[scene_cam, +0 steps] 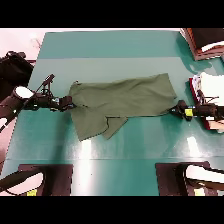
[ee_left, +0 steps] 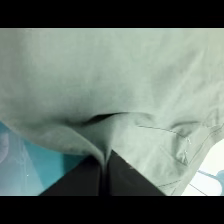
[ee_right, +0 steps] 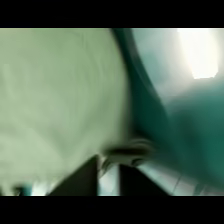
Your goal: Fold the shirts.
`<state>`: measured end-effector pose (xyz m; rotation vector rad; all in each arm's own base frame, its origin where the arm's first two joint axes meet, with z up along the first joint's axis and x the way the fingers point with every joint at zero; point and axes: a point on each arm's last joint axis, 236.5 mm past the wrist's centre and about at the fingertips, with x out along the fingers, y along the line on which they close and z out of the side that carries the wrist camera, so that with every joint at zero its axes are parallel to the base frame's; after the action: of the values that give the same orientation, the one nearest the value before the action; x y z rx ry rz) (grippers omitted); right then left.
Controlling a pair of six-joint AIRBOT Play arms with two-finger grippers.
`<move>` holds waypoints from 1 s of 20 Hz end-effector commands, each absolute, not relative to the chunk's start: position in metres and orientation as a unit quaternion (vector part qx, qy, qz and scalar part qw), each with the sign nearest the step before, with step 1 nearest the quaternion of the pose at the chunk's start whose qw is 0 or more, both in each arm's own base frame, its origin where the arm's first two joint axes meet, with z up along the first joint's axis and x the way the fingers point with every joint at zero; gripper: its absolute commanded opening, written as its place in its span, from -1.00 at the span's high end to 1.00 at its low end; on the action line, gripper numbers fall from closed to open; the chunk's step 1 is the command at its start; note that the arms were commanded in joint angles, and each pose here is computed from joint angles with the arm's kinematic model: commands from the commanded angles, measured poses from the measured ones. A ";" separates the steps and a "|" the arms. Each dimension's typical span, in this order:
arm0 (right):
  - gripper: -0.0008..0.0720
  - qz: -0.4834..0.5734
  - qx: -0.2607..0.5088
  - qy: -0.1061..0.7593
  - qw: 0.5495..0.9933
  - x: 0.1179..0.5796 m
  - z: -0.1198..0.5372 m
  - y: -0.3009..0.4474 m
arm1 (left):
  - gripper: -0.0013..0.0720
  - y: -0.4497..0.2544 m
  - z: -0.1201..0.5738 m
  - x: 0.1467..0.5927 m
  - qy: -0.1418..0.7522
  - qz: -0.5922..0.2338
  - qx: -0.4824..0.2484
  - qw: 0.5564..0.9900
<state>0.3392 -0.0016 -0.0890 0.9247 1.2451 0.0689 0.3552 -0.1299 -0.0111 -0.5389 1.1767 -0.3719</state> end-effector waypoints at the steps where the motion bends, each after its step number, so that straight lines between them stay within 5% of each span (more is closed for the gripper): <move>1: 0.93 0.053 0.383 0.535 0.751 0.371 -0.072 0.007 | 0.90 -0.131 -0.007 0.356 0.543 -0.175 -0.249 0.782; 4: 0.94 0.094 0.313 0.510 0.796 0.383 -0.010 0.005 | 0.90 -0.130 0.052 0.368 0.489 -0.197 -0.223 0.820; 7: 0.94 0.127 0.223 0.407 0.877 0.397 0.124 -0.003 | 0.90 -0.120 0.197 0.372 0.351 -0.219 -0.167 0.895; 11: 0.94 0.131 0.092 0.201 0.967 0.350 0.343 0.005 | 0.90 -0.104 0.430 0.291 0.098 -0.221 -0.071 0.968; 16: 0.94 0.067 0.010 0.047 0.997 0.256 0.485 0.017 | 0.91 -0.083 0.590 0.156 -0.125 -0.181 -0.024 0.975; 20: 0.94 0.032 0.005 0.035 0.999 0.240 0.513 0.012 | 0.91 -0.078 0.622 0.132 -0.190 -0.174 -0.024 0.966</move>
<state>0.2616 0.0085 0.4916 0.0296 0.0905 0.1144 0.1637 -0.0866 0.5914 -0.0543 -0.2630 -0.3851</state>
